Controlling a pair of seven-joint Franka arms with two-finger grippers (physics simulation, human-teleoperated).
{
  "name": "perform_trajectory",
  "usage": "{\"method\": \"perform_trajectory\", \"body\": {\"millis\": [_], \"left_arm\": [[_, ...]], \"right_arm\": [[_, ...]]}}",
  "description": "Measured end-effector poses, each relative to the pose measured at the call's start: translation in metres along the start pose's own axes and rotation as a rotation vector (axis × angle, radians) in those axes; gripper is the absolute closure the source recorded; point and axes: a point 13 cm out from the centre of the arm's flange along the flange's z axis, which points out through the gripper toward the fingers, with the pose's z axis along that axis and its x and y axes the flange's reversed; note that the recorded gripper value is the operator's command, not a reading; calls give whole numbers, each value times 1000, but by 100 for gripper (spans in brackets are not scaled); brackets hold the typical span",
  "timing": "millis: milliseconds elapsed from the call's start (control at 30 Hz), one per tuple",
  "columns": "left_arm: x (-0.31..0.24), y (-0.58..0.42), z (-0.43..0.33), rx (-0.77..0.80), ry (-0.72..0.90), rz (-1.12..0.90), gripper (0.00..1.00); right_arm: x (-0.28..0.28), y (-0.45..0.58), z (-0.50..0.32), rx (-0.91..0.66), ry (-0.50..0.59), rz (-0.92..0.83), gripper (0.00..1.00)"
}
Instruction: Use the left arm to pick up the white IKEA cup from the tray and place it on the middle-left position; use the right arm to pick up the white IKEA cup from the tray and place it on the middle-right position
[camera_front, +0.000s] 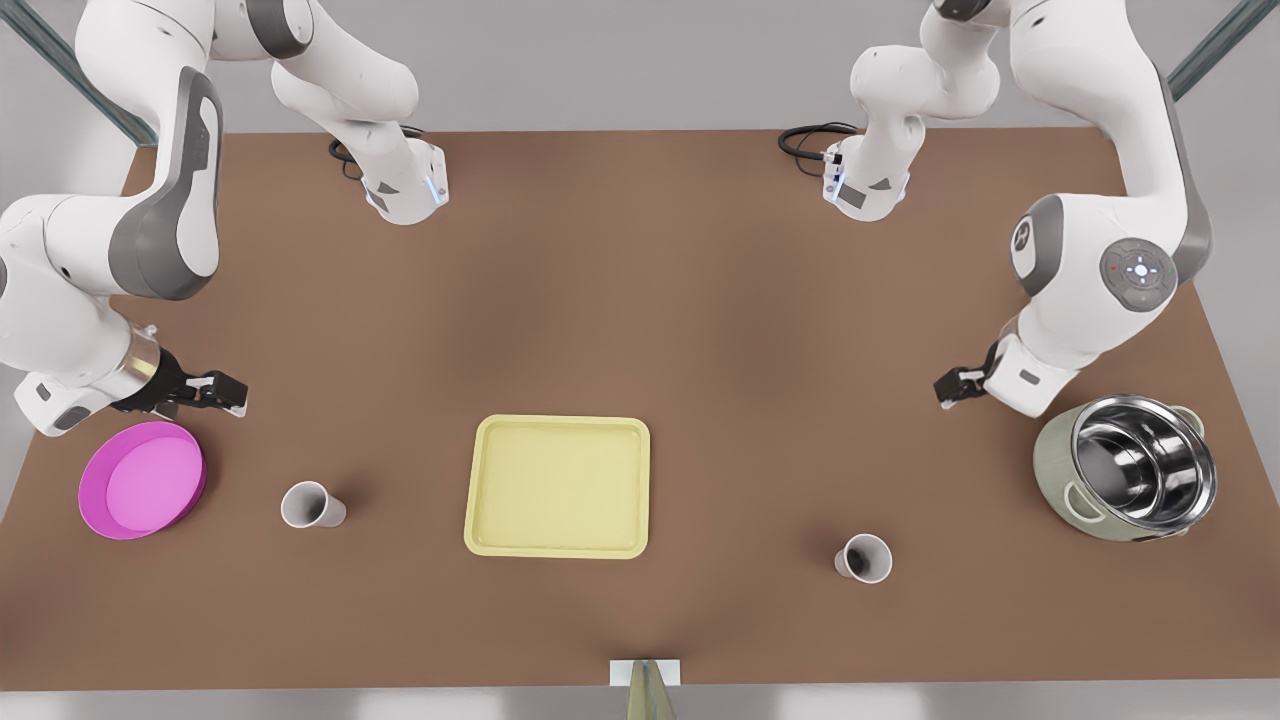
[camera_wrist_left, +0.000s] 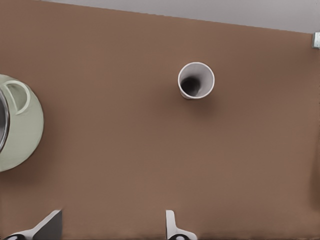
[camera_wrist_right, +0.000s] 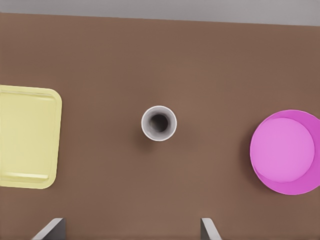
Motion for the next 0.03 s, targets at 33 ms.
{"method": "perform_trajectory", "body": {"millis": [33], "left_arm": [[2,-2,0,1,6,17,0]], "right_arm": [[0,0,0,0,0,0,0]]}}
